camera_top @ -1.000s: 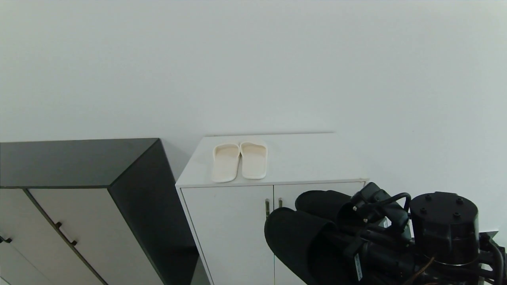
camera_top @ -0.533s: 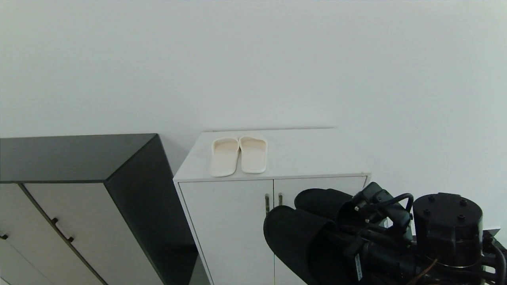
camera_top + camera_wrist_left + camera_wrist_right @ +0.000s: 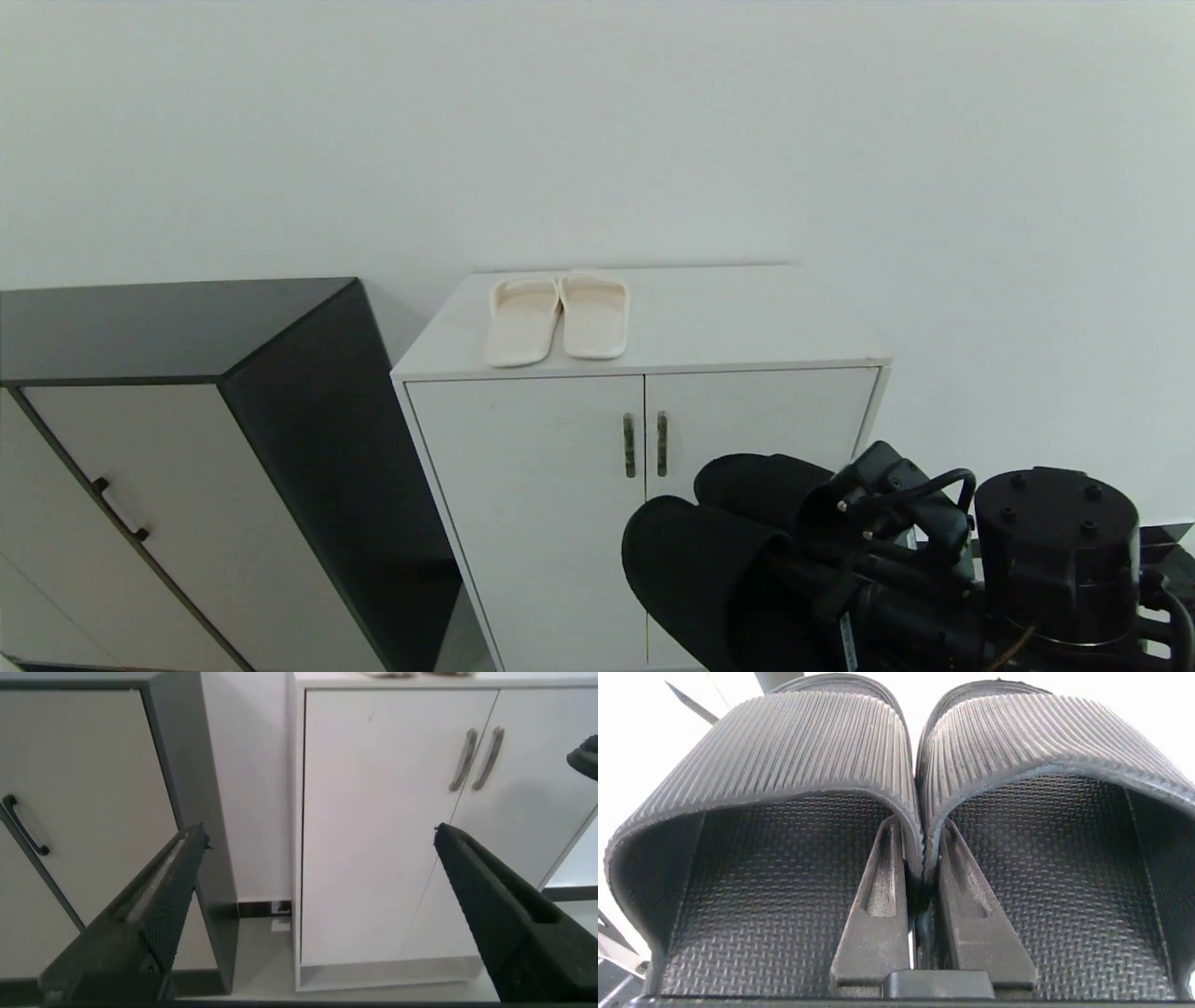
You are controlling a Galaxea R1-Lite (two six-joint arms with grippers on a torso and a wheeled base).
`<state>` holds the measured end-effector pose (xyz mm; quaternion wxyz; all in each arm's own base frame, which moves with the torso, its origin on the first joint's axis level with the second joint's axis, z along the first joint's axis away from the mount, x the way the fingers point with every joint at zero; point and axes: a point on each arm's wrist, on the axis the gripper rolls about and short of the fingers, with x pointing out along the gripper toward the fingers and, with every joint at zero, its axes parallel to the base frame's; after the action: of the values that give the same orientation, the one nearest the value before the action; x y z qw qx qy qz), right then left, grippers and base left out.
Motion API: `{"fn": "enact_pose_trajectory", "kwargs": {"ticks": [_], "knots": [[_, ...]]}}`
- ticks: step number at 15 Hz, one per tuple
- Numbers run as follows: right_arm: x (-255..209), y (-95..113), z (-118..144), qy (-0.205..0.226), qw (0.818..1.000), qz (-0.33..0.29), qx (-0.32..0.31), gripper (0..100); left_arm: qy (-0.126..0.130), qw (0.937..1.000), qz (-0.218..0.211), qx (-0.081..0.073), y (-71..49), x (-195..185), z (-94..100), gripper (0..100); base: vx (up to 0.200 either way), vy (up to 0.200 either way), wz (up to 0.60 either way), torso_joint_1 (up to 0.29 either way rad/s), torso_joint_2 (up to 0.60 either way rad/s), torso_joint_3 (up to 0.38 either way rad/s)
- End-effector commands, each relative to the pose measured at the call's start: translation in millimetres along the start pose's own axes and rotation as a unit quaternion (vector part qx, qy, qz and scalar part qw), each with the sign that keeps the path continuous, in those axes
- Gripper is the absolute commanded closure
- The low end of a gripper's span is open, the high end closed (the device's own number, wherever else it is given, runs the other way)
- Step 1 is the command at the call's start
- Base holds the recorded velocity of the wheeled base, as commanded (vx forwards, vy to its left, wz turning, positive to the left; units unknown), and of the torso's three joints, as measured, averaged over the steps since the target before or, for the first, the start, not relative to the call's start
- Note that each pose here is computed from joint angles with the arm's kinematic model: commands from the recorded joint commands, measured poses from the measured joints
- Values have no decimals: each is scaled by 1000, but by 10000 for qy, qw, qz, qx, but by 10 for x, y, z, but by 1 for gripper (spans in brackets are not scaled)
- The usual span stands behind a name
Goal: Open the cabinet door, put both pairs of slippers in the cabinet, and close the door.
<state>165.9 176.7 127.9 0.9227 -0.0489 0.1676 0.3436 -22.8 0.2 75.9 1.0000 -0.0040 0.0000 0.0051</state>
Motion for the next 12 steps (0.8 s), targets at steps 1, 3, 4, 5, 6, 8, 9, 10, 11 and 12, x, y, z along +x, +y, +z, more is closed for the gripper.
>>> {"fn": "enact_pose_trajectory", "kwargs": {"ticks": [1,3,4,5,6,8,9,10,11,12], "knots": [[21,0,-40,96,10000,-7,-16,100,-8,10000,3,-6,0,-1,0,0,0,0,0,-222,530,310],[24,0,-52,119,9999,-9,-19,100,8,10000,3,2,0,0,-2,0,0,0,0,-207,522,315],[27,1,-55,127,9999,-2,-12,100,8,10000,-5,10,0,0,-2,0,0,0,0,-183,510,310],[35,0,-79,180,9998,-5,-17,100,15,10000,-5,33,0,0,-3,0,0,0,0,-193,505,320],[46,0,-95,219,9998,0,-21,100,15,10000,-13,48,-1,0,-3,0,0,0,0,-178,505,320],[69,1,-116,272,9996,-3,-26,100,15,10000,-5,56,0,0,-3,0,0,0,0,-173,495,325],[72,1,-119,279,9996,-4,-27,100,15,10000,-5,48,0,0,-3,0,0,0,0,-159,491,325],[75,1,-122,287,9996,-4,-28,100,15,10000,-5,41,0,0,-3,0,0,0,0,-159,481,310],[78,2,-125,295,9996,-5,-36,100,15,10000,-5,25,0,0,-3,0,0,0,0,-159,471,320],[75,1,-122,287,9996,-4,-51,100,8,10000,-13,33,-1,-1,1,0,0,0,0,-154,466,325]]}}
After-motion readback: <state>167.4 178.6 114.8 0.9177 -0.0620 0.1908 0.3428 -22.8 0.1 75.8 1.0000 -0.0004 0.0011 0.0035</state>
